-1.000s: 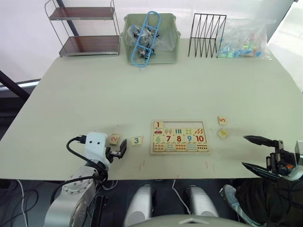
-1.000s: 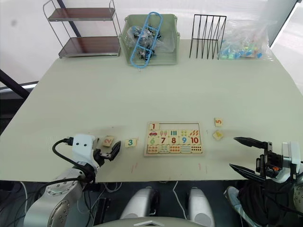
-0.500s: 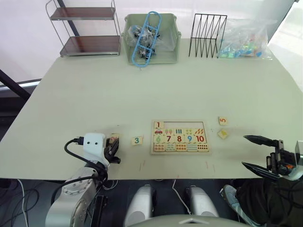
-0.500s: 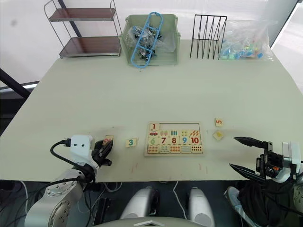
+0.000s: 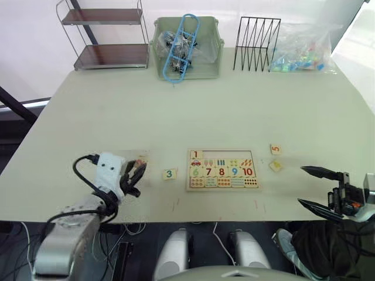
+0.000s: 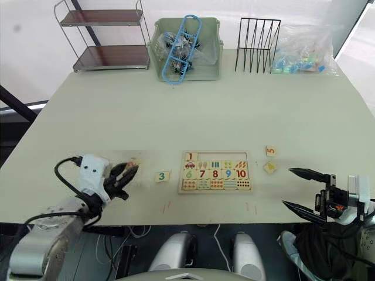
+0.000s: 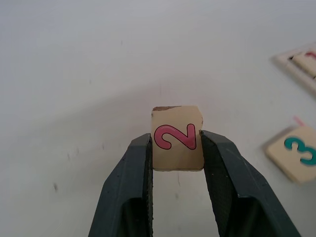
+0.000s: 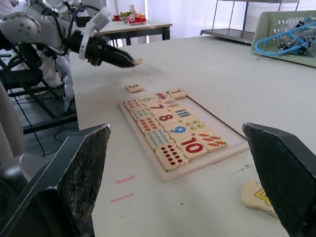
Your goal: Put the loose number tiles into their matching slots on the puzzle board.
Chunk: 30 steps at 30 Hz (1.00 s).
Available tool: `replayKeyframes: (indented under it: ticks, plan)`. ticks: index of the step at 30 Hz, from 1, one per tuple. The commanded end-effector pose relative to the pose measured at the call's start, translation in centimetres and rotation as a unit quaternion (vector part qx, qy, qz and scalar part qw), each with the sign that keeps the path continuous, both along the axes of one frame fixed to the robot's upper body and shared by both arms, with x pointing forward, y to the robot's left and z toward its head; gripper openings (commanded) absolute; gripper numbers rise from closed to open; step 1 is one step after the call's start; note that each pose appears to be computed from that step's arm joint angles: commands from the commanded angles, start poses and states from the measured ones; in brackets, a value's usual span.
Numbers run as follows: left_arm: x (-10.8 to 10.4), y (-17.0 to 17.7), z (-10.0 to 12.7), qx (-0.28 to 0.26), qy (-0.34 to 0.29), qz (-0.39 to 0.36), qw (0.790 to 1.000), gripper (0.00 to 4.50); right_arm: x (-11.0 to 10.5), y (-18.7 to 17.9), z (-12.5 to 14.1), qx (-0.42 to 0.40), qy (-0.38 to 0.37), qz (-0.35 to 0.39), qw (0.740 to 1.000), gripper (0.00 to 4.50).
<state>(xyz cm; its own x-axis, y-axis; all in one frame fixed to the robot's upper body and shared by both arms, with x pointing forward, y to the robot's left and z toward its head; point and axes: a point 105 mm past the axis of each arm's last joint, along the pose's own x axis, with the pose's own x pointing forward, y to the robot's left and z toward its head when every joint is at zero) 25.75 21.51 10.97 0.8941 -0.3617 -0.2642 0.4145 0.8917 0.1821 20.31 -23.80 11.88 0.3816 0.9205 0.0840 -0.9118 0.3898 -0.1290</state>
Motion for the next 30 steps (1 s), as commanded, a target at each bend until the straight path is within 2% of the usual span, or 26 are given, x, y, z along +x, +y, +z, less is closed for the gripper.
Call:
replayKeyframes:
  ticks: [1, 4, 7, 9, 16, 23, 30]
  plan:
    - [1.0, -0.1, 2.3, 0.010, -0.032, -0.073, 0.997, 0.95, -0.1, 0.0, 1.0, 0.000, -0.026, -0.005, 1.000, 4.50]
    - [2.0, -0.4, 3.4, 0.028, -0.037, -0.133, 0.990, 0.95, -0.1, 0.1, 1.1, 0.003, -0.030, -0.011, 0.999, 4.50]
    - [2.4, -1.4, 4.2, 0.045, -0.032, -0.217, 0.975, 0.95, -0.2, 0.1, 1.2, 0.007, -0.032, -0.019, 0.999, 4.50]
    - [2.8, -1.5, 4.4, 0.050, -0.026, -0.247, 0.967, 0.95, -0.3, 0.0, 1.1, 0.009, -0.033, -0.025, 0.999, 4.50]
    - [4.1, -4.3, 6.3, 0.080, -0.026, -0.381, 0.921, 0.95, -0.9, -0.1, 0.9, 0.014, -0.041, -0.051, 0.998, 4.50]
    - [4.8, -8.5, 7.5, 0.094, -0.014, -0.476, 0.874, 0.95, -1.0, 0.1, 0.6, 0.020, -0.048, -0.064, 0.997, 4.50]
    - [6.1, -11.7, 7.3, 0.138, 0.022, -0.507, 0.851, 0.95, -0.9, 0.2, 0.4, 0.022, -0.057, -0.076, 0.995, 4.50]
